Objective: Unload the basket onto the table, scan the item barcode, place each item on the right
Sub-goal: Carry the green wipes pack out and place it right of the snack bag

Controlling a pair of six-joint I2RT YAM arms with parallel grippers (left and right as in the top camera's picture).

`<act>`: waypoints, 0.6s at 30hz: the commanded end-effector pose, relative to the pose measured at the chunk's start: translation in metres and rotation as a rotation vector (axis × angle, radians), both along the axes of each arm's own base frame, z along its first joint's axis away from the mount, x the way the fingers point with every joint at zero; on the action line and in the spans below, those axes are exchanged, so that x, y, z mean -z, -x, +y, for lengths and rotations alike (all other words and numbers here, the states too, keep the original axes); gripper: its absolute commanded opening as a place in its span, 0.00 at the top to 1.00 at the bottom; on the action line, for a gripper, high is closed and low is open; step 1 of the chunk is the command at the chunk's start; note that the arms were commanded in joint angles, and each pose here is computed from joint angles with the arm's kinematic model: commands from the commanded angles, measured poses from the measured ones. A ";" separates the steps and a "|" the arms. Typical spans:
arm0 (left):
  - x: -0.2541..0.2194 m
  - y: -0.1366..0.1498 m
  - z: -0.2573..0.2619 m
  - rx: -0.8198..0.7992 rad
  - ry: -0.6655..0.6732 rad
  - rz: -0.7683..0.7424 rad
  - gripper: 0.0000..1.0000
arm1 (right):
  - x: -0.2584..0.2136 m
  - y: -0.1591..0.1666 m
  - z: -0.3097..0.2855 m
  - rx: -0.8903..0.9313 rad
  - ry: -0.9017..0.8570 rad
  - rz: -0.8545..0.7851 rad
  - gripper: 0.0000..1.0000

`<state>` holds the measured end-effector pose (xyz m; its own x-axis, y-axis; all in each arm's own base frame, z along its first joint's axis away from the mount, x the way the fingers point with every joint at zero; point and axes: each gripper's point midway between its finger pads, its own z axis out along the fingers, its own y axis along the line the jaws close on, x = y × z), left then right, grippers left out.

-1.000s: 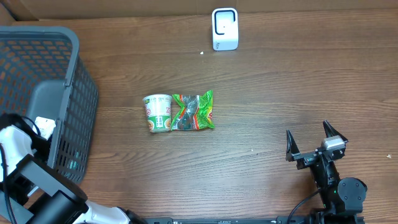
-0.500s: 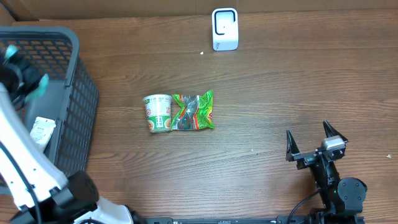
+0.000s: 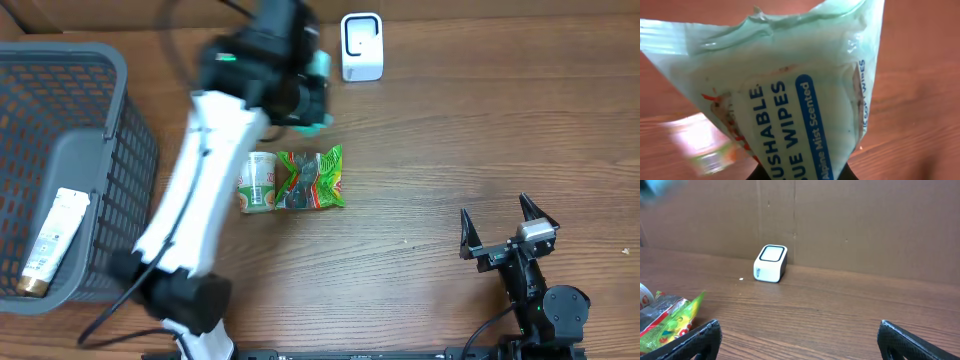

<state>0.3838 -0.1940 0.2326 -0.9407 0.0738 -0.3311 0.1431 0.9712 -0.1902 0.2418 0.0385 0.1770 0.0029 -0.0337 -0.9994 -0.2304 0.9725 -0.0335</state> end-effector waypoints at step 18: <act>0.132 0.037 -0.080 0.117 -0.086 0.335 0.07 | 0.002 0.000 -0.001 0.008 -0.006 -0.002 0.00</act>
